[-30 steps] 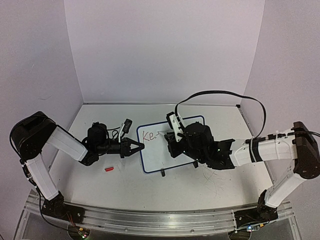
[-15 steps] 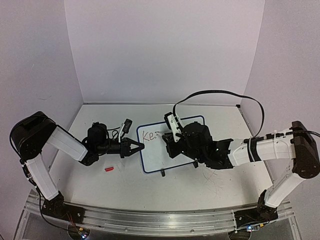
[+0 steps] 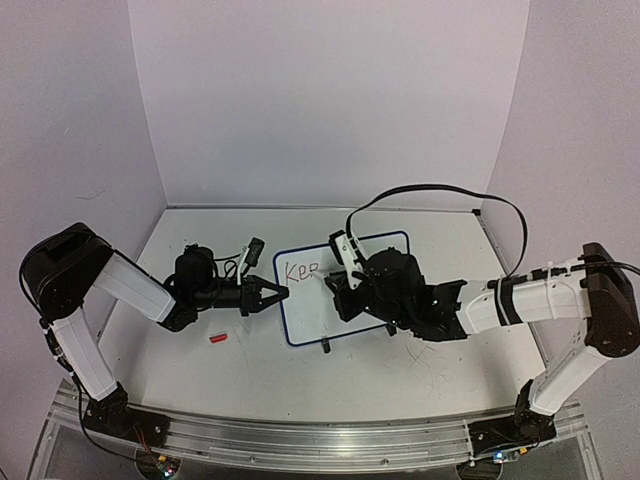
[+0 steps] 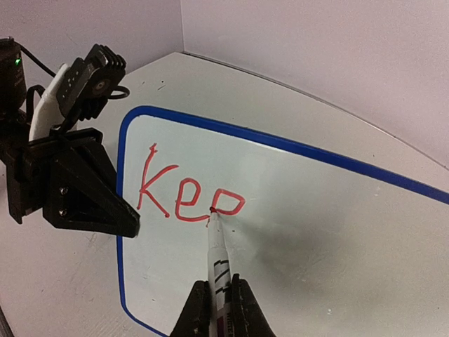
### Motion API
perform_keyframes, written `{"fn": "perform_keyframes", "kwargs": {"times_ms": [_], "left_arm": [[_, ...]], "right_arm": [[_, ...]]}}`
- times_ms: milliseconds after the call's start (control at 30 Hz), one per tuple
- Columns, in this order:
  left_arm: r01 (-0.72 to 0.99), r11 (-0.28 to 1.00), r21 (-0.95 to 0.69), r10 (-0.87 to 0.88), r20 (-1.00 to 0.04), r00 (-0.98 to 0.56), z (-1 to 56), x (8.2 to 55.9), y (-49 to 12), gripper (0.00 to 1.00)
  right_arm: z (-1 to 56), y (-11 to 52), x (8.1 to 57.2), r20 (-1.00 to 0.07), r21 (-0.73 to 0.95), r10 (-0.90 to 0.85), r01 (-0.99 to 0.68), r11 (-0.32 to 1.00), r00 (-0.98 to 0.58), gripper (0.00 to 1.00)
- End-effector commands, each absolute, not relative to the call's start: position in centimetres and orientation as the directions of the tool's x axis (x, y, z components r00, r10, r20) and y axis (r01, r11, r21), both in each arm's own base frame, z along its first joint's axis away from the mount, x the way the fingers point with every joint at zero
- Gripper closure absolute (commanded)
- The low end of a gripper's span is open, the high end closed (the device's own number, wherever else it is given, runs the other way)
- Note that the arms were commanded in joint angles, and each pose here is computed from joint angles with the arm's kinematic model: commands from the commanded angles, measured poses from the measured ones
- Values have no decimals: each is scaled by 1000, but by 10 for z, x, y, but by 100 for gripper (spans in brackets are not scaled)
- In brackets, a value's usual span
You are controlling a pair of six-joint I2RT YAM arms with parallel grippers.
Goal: Write a sentence on the whiteboard
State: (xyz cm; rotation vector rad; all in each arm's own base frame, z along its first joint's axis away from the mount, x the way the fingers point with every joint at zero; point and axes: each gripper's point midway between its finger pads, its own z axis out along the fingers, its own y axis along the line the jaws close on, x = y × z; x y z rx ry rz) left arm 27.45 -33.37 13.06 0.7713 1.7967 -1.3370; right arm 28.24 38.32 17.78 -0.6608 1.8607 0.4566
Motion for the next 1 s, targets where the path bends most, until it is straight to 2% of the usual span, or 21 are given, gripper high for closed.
{"fn": "perform_keyframes", "kwargs": {"times_ms": [0,367,533,967], "left_arm": [[837,287,-466,25,-870,-493,142,279,-332,100],[835,290,-468,27,-868,-496,141,279,-332,100],[833,291,-470,28,-866,-499,140,279,-332,100],[834,291,-468,29,-867,-497,141,278,-331,100]], "right_arm": [[169,368,283,-915,-7,-248,-603,798,-318,100],[184,355,287,-928,-28,-228,-556,831,-293,100],[216,362,271,-963,24,-158,-650,759,-219,100],[215,371,291,-962,7,-164,-623,783,-217,100]]}}
